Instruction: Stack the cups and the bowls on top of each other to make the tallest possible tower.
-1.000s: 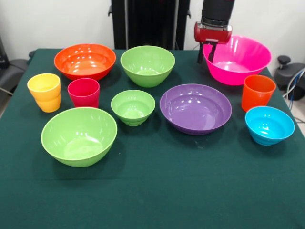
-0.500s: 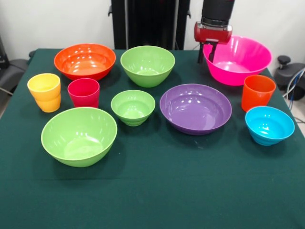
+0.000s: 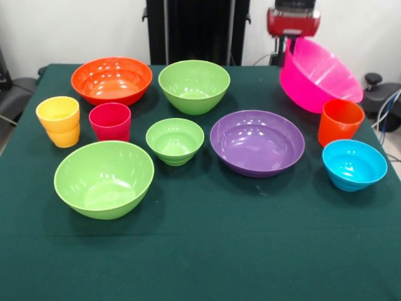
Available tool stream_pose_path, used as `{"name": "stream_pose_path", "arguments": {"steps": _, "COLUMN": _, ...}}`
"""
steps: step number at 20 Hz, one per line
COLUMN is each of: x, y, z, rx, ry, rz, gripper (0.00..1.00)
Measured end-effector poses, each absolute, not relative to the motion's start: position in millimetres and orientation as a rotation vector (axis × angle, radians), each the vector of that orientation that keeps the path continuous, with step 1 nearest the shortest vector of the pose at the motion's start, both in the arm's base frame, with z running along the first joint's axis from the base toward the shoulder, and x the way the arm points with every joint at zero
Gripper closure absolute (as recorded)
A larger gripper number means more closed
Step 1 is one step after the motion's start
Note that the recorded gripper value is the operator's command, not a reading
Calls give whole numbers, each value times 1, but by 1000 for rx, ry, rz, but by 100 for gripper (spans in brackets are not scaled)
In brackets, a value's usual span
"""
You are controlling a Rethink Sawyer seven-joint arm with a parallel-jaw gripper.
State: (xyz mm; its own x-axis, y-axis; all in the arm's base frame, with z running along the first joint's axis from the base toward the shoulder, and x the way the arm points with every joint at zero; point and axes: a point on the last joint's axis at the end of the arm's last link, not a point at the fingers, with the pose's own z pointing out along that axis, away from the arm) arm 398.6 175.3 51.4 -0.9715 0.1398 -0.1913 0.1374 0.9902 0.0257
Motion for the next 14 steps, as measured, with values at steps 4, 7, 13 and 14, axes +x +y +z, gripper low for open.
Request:
{"name": "stream_pose_path", "arguments": {"steps": 4, "x": 411, "y": 178, "z": 94, "rx": 251, "ry": 2956, "rz": 54, "gripper": 100}}
{"name": "stream_pose_path", "arguments": {"steps": 7, "x": 419, "y": 180, "z": 126, "rx": 286, "ry": 2954, "rz": 77, "gripper": 100}}
{"name": "stream_pose_path", "arguments": {"steps": 13, "x": 428, "y": 193, "z": 170, "rx": 304, "ry": 2902, "rz": 121, "gripper": 100}}
{"name": "stream_pose_path", "arguments": {"steps": 14, "x": 429, "y": 194, "z": 172, "rx": 305, "ry": 2896, "rz": 125, "gripper": 100}}
